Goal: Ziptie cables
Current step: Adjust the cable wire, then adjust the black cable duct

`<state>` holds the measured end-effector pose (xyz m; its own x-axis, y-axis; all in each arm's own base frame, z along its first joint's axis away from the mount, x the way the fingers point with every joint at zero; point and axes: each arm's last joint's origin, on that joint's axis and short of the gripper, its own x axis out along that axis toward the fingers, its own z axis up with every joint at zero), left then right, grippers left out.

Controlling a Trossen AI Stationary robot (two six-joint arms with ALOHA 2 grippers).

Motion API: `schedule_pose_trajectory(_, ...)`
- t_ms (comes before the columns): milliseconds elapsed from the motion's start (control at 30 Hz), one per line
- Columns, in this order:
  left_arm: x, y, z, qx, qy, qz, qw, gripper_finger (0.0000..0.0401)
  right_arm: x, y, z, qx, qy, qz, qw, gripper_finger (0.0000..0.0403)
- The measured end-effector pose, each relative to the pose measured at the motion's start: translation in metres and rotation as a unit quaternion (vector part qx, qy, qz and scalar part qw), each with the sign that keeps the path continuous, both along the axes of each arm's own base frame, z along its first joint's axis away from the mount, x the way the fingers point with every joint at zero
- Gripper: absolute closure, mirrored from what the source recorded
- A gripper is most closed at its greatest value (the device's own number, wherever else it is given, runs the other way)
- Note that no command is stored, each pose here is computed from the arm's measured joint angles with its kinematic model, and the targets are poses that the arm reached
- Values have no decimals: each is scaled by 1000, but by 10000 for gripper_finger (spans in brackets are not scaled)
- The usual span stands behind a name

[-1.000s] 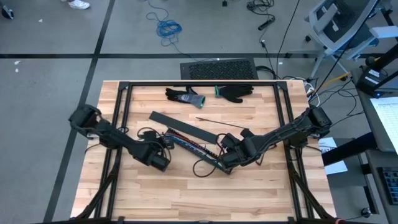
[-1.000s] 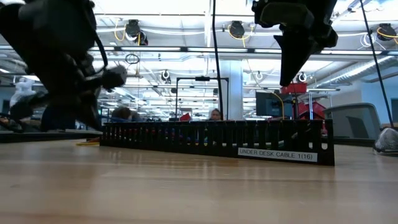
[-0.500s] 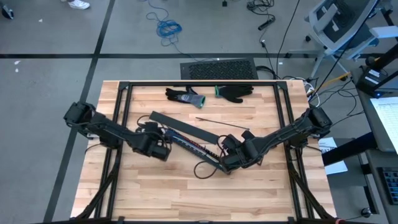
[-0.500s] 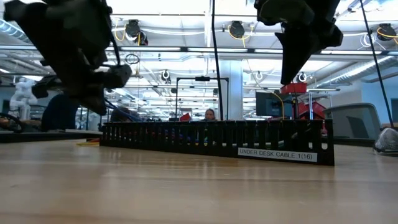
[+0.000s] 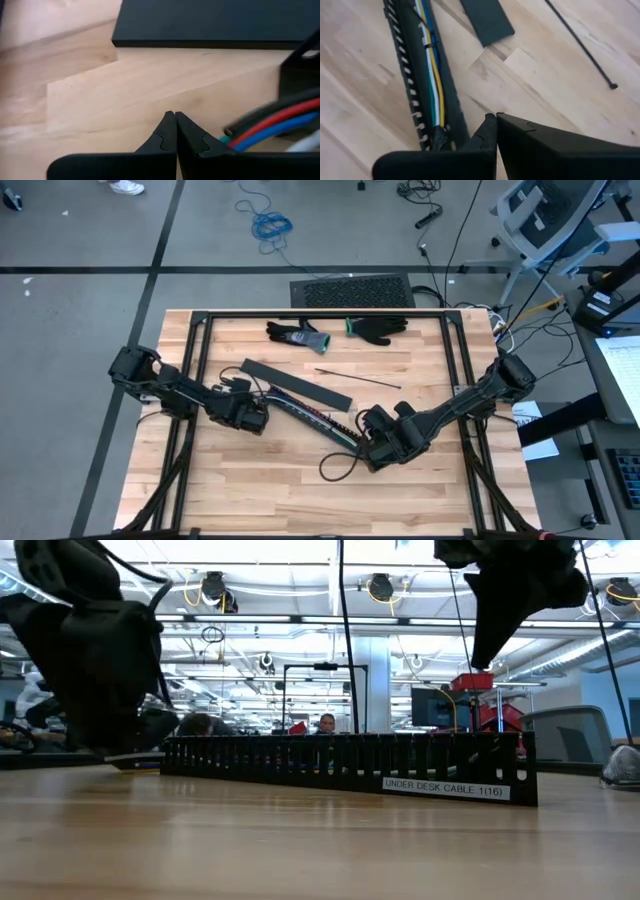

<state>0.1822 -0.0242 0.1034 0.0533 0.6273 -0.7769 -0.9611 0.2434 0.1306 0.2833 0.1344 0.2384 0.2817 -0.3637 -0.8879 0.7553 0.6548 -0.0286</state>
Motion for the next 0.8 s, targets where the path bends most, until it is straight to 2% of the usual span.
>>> schedule_pose_trajectory(167, -9, 3, -8, 11, 34, -37, 999, 401, -5, 9, 0, 6, -7, 0, 1000, 403)
schedule_pose_trajectory(267, -11, 1, -8, -20, 82, -84, 993, 401, -8, 15, 0, 7, -9, 7, 1000, 403)
schedule_pose_trajectory(367, -9, -7, -1, -55, 132, -148, 979, 401, -12, 20, 0, 5, -5, 8, 1000, 403)
schedule_pose_trajectory(433, -6, -13, 9, -90, 145, -151, 974, 401, -14, 22, 0, 4, -5, 7, 1000, 403)
schedule_pose_trajectory(500, -5, -16, 23, -125, 160, -130, 970, 401, -17, 25, 0, -7, -11, 4, 1000, 403)
schedule_pose_trajectory(567, -3, -19, 38, -142, 157, -121, 970, 401, -20, 28, 1, -22, -25, -3, 999, 403)
schedule_pose_trajectory(667, 3, -25, 62, -155, 101, -151, 971, 401, -29, 32, 2, -29, -24, -28, 999, 403)
schedule_pose_trajectory(733, 4, -31, 78, -155, 76, -195, 965, 401, -37, 36, 4, -26, -31, -52, 998, 403)
schedule_pose_trajectory(800, 7, -37, 100, -145, 38, -268, 952, 401, -47, 43, 6, -20, -40, -72, 996, 403)
